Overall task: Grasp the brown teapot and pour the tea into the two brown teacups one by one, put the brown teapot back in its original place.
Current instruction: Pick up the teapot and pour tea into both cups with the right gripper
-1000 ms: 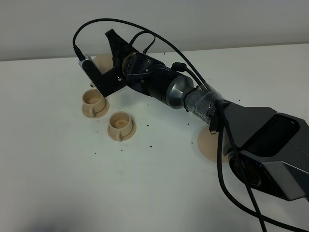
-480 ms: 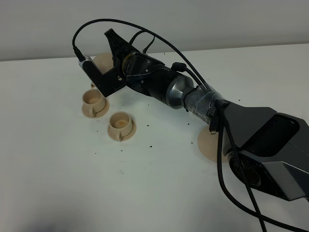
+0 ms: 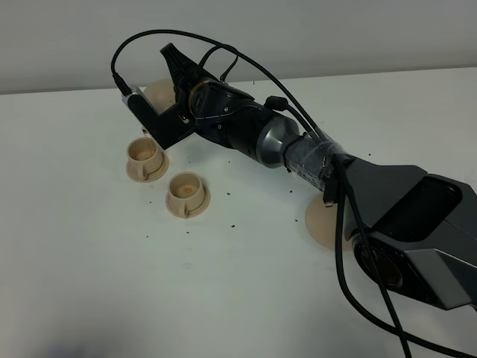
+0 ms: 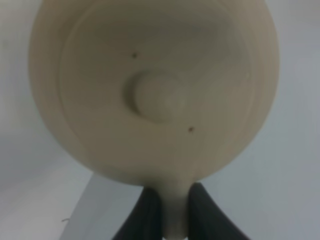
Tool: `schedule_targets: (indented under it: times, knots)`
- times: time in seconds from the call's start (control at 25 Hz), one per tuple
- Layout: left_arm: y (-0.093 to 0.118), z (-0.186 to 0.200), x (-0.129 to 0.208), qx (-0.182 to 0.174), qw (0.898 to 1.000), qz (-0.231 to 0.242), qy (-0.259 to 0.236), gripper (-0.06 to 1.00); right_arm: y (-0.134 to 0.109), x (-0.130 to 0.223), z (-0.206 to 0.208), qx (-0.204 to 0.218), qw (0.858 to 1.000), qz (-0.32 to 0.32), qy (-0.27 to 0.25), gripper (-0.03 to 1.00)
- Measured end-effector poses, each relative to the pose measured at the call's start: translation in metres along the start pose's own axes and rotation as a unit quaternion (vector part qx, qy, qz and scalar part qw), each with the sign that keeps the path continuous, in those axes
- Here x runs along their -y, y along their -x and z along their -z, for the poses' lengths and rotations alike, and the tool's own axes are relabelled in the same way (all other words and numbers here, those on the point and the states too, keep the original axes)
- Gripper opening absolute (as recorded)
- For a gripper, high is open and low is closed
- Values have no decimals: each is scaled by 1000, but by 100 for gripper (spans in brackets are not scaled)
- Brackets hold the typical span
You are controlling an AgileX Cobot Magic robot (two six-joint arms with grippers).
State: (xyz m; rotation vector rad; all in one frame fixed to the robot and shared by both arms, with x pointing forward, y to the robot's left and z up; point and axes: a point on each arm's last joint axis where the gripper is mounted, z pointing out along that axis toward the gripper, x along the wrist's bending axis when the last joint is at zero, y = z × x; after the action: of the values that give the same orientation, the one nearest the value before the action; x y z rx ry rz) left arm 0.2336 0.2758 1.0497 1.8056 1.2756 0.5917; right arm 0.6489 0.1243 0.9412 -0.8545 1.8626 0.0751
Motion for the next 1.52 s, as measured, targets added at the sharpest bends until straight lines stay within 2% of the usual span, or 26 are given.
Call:
schedule_targets:
  times: [0.36, 1.08, 1.52]
  knots:
    - [0, 0, 0, 0, 1000, 0, 0, 25, 1, 0, 0, 3, 1000, 14, 0, 11]
    - [0, 0, 0, 0, 1000, 0, 0, 25, 7, -4, 0, 39, 998, 50, 17, 11]
    - [0, 0, 0, 0, 1000, 0, 0, 25, 7, -3, 0, 41, 996, 75, 16, 11]
